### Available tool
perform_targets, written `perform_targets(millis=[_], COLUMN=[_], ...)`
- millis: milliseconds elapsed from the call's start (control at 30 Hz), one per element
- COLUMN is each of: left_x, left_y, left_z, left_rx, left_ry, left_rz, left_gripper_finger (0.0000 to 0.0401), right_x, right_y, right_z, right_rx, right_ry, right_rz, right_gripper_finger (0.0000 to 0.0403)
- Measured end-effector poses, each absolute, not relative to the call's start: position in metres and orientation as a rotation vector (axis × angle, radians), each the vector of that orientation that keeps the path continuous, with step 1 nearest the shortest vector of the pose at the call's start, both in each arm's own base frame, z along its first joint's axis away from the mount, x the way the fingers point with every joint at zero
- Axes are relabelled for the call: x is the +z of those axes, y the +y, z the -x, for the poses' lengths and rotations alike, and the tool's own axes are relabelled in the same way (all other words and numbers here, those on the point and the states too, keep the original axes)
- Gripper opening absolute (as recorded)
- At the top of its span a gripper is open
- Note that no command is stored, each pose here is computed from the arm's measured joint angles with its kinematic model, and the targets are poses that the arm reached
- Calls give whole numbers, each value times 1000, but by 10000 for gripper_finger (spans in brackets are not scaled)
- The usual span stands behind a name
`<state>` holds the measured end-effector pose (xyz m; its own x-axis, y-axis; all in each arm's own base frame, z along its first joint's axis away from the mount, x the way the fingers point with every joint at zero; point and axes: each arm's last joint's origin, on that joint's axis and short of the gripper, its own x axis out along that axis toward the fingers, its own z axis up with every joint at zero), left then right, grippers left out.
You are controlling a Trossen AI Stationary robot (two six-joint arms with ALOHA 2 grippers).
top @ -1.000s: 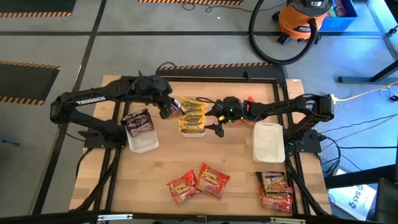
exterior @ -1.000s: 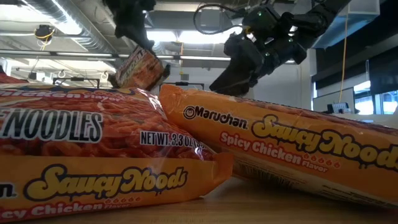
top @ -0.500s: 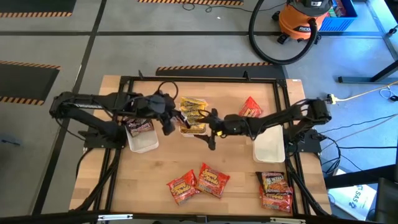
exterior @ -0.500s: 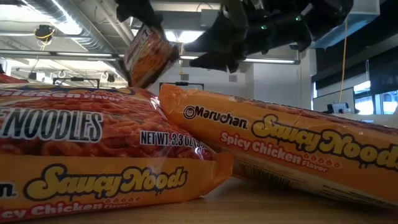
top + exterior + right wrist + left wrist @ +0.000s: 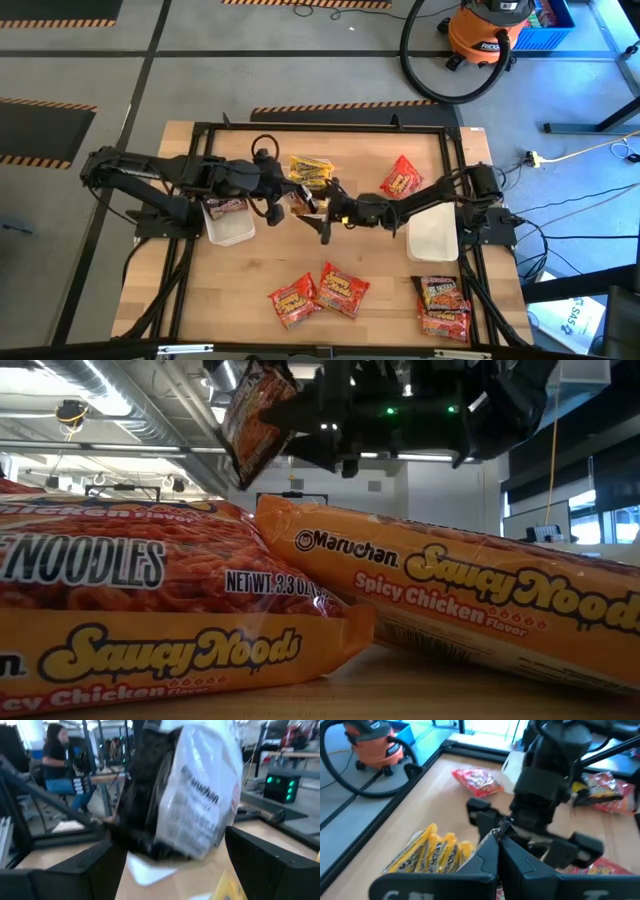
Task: Sort Maruchan noodles
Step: Put the top black noodle pack into the left white bin
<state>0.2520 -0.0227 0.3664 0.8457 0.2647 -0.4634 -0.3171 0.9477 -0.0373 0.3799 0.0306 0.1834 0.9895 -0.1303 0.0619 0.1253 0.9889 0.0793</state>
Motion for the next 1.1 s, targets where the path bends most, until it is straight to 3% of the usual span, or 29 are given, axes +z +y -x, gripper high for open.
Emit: perform_targets(millis=[400, 700, 833, 1100], left_x=[371, 371, 371, 371], left_y=[-30, -31, -31, -30], left_z=[-254, -254, -254, -254], left_rx=[262, 256, 251, 263], left_ry=[420, 423, 425, 436], left_rz=[106, 88, 71, -13], left_gripper_finger=[0, 8, 41, 153], right_x=[195, 196, 196, 195], right_y=[29, 30, 30, 33], right_z=[-386, -386, -387, -387], right_rx=[-208, -184, -184, -93], right_ry=[-114, -114, -111, -114], right_rz=[22, 64, 90, 96], right_gripper_finger=[294, 134, 83, 51])
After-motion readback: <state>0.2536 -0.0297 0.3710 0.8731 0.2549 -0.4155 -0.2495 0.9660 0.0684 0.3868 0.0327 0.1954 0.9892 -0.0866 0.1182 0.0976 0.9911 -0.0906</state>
